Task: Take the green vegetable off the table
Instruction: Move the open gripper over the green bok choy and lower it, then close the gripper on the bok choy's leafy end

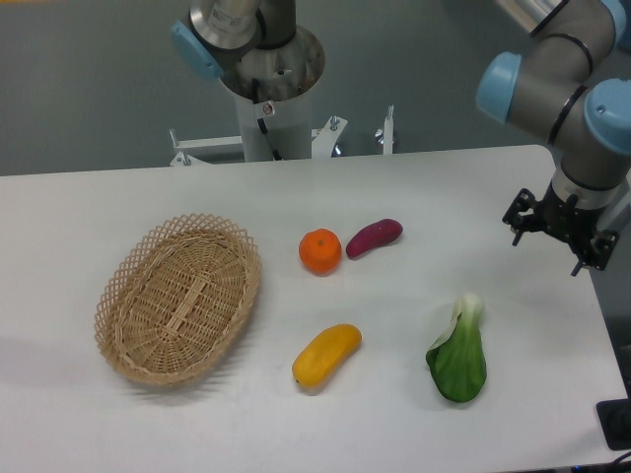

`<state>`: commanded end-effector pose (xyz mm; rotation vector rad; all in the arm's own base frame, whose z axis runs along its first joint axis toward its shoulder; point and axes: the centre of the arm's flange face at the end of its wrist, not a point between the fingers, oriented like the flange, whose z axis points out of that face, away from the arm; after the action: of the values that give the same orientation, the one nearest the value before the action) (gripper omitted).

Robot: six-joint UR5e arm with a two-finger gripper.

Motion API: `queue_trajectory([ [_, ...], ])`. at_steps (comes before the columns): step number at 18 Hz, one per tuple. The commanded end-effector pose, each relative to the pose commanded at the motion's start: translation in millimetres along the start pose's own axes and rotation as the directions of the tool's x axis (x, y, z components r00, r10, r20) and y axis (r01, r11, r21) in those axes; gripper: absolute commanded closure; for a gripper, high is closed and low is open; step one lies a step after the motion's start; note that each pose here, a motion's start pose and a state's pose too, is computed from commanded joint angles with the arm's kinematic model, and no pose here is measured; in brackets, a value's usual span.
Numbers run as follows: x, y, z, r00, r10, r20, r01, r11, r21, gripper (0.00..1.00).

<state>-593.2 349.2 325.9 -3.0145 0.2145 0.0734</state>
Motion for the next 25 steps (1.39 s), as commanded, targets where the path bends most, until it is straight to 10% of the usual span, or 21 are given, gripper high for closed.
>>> queue_trajectory([
  [7, 49.2, -70.8, 51.5, 0.998, -0.049, 0.027, 0.049, 0.999, 0.014, 0.00],
  [25, 45.3, -74.6, 128.1, 0.998, -0.032, 0.060, 0.032, 0.999, 0.005, 0.00],
])
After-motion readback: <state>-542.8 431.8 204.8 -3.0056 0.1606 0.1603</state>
